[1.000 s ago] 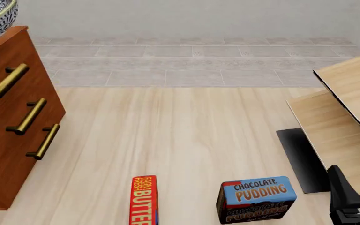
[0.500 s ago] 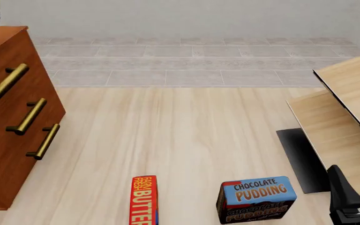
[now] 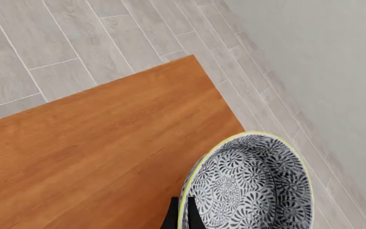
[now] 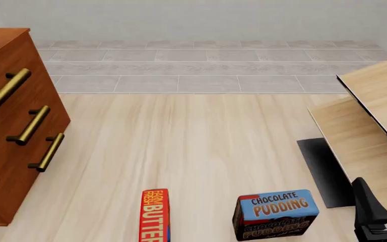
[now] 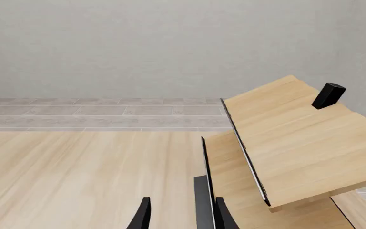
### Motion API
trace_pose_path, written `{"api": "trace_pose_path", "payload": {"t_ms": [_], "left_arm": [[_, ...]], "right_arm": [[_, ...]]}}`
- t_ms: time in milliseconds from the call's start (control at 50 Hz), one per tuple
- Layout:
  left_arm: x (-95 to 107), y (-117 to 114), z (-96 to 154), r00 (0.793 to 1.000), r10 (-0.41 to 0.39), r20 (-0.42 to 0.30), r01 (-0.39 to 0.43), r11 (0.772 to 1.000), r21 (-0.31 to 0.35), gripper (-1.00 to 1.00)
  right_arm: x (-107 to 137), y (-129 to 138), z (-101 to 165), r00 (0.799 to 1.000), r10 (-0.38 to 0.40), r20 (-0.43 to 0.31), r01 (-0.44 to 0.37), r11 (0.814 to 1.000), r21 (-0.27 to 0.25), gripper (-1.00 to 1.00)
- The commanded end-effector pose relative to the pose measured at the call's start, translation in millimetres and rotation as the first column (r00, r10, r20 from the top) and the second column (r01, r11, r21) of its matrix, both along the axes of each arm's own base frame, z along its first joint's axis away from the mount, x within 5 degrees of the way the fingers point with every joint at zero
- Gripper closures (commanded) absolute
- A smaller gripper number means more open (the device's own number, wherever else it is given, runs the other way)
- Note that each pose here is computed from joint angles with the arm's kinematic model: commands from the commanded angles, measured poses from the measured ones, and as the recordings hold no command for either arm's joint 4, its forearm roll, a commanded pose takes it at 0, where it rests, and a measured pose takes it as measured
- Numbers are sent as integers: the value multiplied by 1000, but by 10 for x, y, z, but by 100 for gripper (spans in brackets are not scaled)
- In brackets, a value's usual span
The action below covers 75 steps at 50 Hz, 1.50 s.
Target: Close the top drawer of the cabinet and put the bowl on top of it.
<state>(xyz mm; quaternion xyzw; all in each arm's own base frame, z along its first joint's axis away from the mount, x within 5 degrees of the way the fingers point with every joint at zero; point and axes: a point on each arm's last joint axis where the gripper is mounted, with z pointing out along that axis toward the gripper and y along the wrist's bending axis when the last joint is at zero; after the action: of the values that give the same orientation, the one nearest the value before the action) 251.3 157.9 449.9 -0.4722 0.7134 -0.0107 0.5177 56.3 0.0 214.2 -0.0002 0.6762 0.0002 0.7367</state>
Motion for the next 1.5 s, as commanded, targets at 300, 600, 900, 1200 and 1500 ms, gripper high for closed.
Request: {"api": "trace_pose_path", "payload": {"t_ms": [300,600,900,1200,1500], "left_arm": [[50,106,-109,999,-7,-52,8,1000,22,100],[112,201,-199,996,-10,-87,14,999,36,100],[145,320,-215,994,2,-110,4,999,47,-100],[86,273,-100,996,4,-92,1,999,55,-100],[-103,77,206,999,-6,-49,10,997,72,-100]], "right_arm": [[1,0,0,1000,0,0,0,1000,0,-100],[0,0,0,1000,0,0,0,1000,0,-100],[1,0,0,1000,0,0,0,1000,1,-100],[1,0,0,1000,0,0,0,1000,0,-100],[1,0,0,1000,0,0,0,1000,0,-100]]}}
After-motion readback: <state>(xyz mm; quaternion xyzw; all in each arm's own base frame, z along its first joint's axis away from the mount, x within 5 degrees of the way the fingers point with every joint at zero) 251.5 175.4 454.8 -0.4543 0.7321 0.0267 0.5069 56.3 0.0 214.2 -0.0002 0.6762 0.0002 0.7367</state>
